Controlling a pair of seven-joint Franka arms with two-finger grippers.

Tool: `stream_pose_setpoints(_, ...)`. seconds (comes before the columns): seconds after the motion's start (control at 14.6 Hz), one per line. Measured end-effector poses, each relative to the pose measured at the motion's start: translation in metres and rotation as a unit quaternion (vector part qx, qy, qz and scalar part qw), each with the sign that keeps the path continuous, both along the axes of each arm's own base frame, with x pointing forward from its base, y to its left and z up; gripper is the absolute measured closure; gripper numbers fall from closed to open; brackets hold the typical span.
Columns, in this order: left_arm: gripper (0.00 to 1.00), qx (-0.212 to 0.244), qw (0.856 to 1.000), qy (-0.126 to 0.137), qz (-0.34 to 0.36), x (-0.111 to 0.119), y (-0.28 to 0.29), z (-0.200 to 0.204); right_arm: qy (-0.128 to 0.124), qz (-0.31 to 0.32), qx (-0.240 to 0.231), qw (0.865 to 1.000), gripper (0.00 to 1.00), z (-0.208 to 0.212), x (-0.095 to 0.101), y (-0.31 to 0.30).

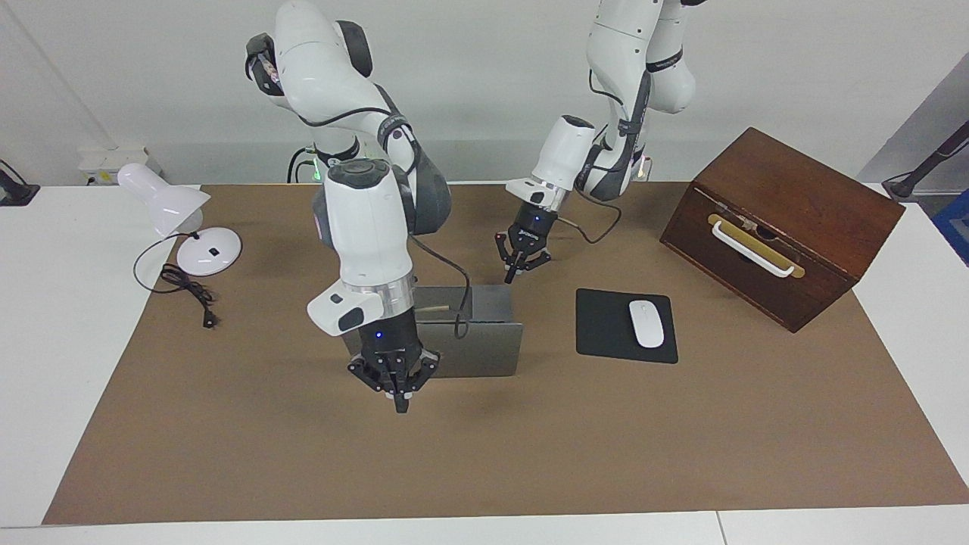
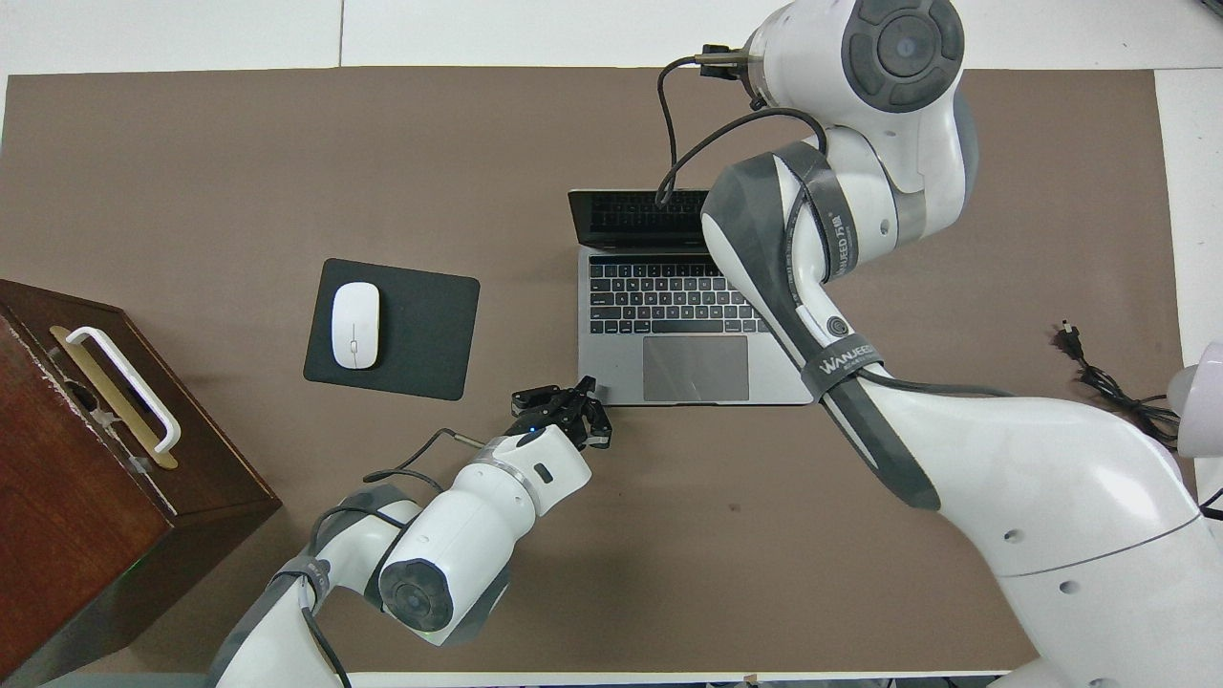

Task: Close laptop with both arms
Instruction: 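Push the lid down with the right gripper while the left gripper holds the base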

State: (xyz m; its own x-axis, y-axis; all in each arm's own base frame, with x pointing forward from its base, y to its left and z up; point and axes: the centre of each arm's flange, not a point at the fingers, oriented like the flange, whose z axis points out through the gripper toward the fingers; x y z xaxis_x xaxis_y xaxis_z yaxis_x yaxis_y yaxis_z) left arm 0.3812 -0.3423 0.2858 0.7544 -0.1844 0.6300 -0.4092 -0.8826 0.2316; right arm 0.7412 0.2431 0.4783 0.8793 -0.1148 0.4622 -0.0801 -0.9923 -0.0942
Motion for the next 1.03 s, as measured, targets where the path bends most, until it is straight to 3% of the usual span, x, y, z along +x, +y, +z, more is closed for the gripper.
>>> stream_pose_setpoints(0.69,0.99,0.016,1.0,-0.004,-0.018,-0.001,-0.005,-0.018,0.048,-0.011,0.009,0.999,0.99,-0.011,-0.005,-0.001)
stream_pose_setpoints(1.03,0.99,0.022,0.999,-0.008,-0.026,-0.001,-0.005,-0.018,0.109,-0.019,0.014,0.994,0.99,-0.027,-0.013,-0.002)
